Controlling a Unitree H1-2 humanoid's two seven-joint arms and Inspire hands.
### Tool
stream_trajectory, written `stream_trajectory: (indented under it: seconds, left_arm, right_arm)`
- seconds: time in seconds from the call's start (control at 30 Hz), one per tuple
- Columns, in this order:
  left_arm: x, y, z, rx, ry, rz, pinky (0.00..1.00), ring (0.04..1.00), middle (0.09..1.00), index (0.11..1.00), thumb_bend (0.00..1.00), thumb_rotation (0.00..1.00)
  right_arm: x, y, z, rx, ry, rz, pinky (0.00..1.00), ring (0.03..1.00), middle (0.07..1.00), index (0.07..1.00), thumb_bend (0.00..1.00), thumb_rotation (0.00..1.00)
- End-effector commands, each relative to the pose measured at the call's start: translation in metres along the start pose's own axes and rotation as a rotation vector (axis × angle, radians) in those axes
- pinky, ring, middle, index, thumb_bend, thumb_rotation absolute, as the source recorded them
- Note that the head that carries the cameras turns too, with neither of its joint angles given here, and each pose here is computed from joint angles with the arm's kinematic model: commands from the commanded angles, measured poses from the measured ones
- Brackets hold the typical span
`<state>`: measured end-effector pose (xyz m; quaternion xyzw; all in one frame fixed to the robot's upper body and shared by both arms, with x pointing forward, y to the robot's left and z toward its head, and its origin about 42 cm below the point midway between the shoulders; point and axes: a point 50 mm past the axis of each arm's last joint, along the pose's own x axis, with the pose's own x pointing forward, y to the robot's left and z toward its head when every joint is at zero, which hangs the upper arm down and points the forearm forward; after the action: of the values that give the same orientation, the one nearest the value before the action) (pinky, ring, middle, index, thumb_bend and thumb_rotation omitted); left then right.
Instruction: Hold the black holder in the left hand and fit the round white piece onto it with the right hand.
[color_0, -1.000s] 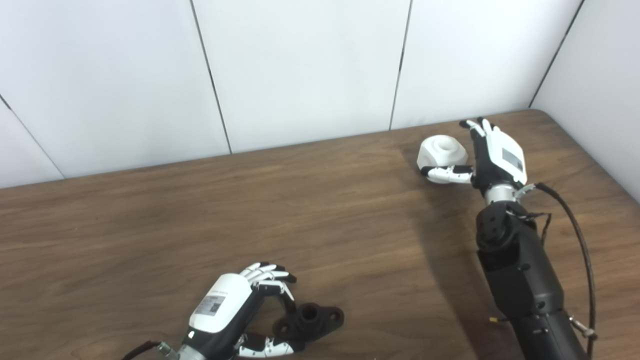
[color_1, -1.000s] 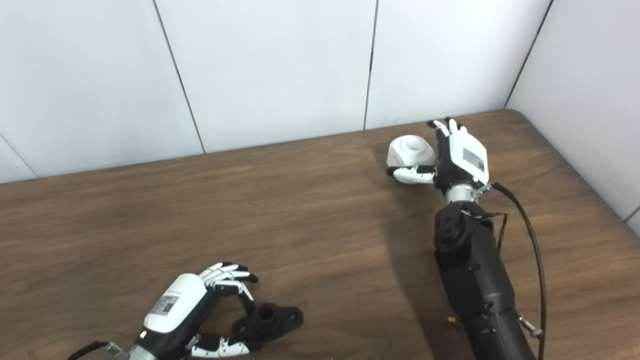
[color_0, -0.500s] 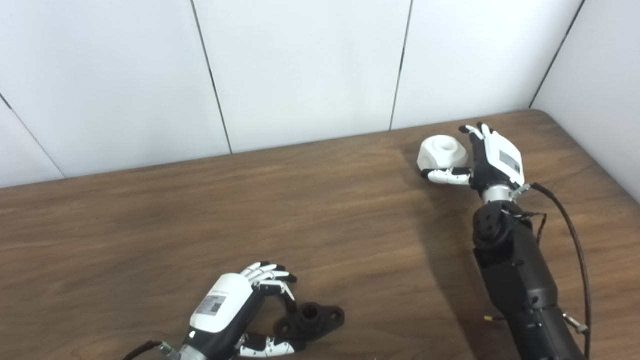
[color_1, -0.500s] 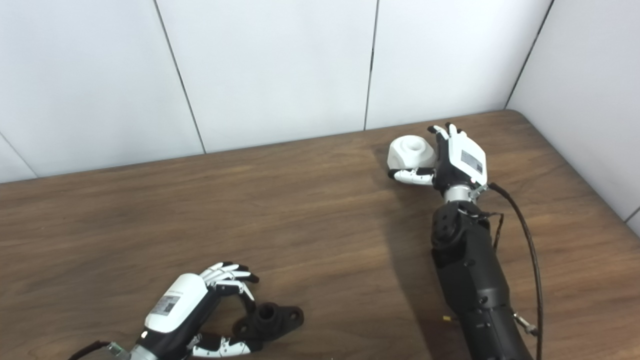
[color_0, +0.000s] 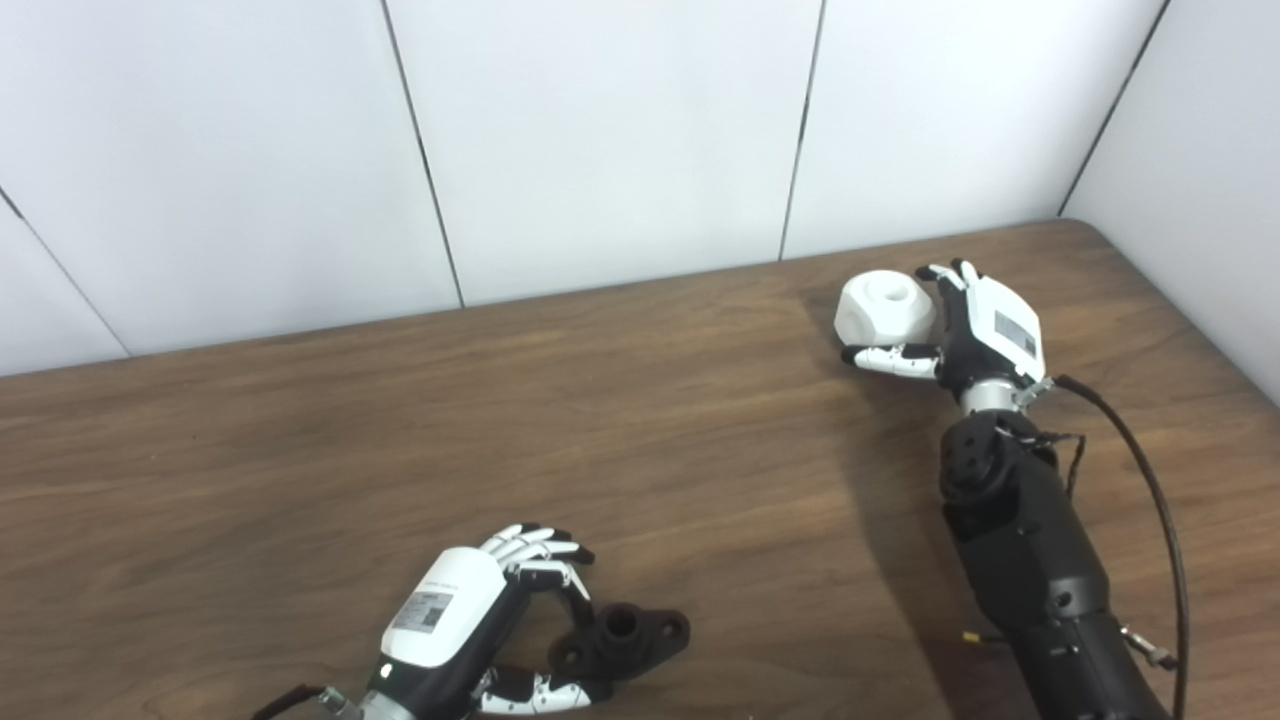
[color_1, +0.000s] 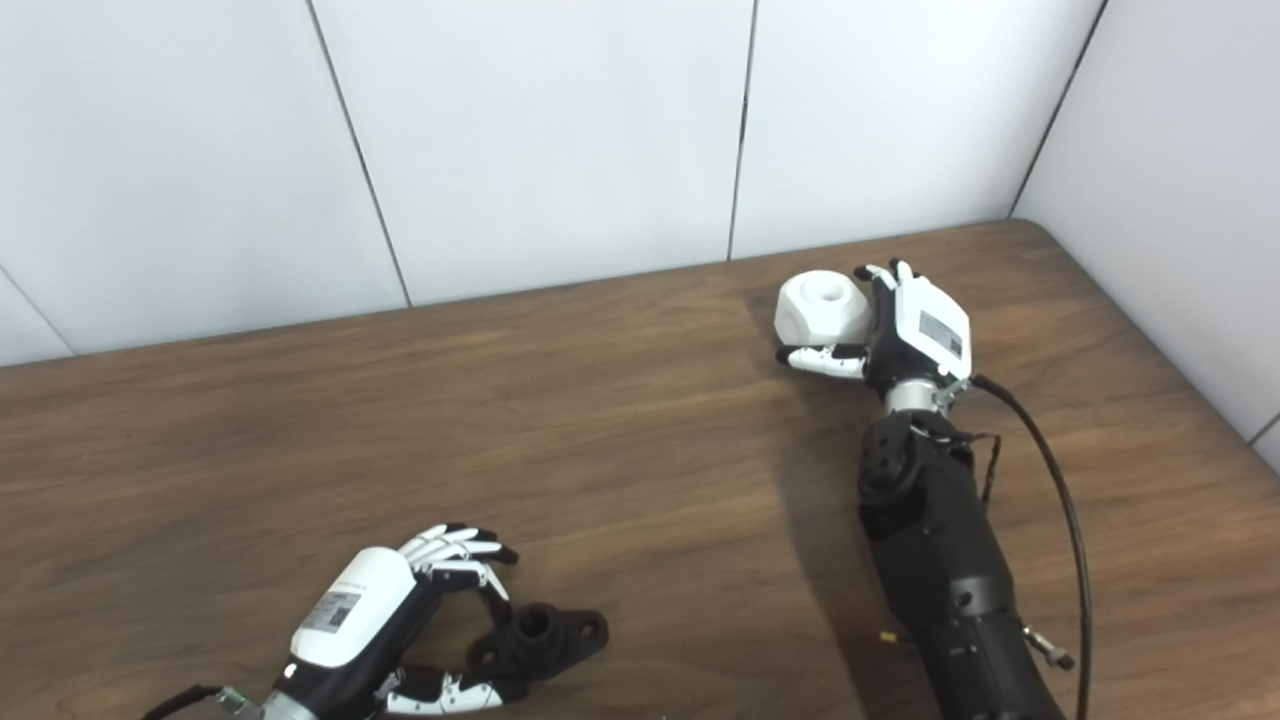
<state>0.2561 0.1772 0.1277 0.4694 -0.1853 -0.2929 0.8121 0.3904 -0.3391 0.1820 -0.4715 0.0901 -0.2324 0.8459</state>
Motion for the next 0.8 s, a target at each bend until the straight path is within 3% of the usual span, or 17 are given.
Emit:
stream_trajectory:
  seconds: [0.0,0.5,0.77]
  left_arm:
    - [-0.0022,-0.0102,-0.0043,0.020,0.025,-0.065,0.89,0.855,0.784,0.488,0.52,0.06]
    - [-0.0010,-0.0142,-0.0055,0.008,0.025,-0.061,0.89,0.854,0.782,0.488,0.52,0.06]
    - [-0.0015,-0.0156,-0.0083,0.000,0.025,-0.057,0.89,0.854,0.783,0.488,0.52,0.06]
  right_arm:
    - [0.0118,-0.0202,0.0152,0.025,-0.047,-0.088,0.99,0.988,0.967,0.846,0.81,0.42]
    - [0.0134,-0.0192,0.0182,0.061,-0.060,-0.108,0.99,0.979,0.946,0.763,0.81,0.37]
    - [0.0138,-0.0154,0.0162,0.054,-0.067,-0.108,0.98,0.970,0.939,0.771,0.80,0.36]
